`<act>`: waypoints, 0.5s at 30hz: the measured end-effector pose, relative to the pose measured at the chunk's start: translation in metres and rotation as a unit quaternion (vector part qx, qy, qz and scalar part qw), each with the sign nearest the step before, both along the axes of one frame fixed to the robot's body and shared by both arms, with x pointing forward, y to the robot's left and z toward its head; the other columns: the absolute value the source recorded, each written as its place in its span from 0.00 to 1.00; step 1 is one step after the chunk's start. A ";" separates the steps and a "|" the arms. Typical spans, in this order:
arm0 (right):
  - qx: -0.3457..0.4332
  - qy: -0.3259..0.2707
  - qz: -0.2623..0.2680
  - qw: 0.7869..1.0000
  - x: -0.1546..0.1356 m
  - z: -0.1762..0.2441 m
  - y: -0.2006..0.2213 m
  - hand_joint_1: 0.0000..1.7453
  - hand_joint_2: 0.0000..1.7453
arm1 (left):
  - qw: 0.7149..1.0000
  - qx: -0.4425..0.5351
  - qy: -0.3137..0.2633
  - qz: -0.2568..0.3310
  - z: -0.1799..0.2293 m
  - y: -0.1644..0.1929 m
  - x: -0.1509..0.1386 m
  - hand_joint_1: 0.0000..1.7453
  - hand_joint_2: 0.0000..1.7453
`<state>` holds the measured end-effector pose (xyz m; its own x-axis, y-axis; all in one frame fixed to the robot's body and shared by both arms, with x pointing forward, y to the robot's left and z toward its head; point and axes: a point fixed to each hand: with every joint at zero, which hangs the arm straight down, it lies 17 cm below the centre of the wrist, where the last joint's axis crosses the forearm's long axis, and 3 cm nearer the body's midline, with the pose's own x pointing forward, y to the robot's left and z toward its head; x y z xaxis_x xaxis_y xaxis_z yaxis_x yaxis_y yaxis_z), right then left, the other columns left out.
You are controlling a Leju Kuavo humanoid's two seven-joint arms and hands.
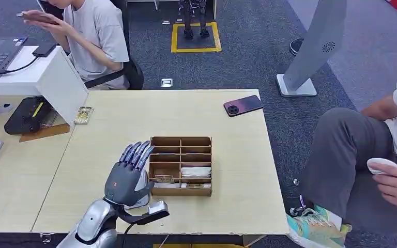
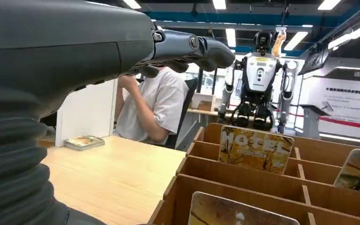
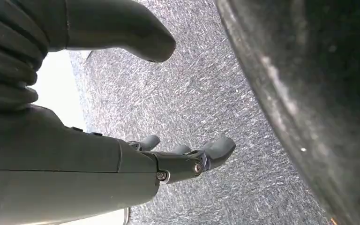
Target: Pass the card to the sensor for recognition and then transmit it.
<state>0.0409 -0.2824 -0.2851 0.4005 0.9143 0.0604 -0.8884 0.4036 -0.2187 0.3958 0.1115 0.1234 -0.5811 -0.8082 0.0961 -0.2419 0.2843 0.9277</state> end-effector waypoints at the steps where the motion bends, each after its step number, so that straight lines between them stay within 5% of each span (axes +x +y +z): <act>1: 0.000 0.000 0.000 1.000 0.000 0.000 0.000 0.00 1.00 | 1.000 0.000 0.001 0.001 0.000 0.000 0.000 0.00 1.00; 15: -0.001 -0.001 0.000 1.000 0.000 0.000 0.000 0.00 1.00 | 0.999 -0.032 -0.007 0.018 0.011 0.004 0.006 0.00 1.00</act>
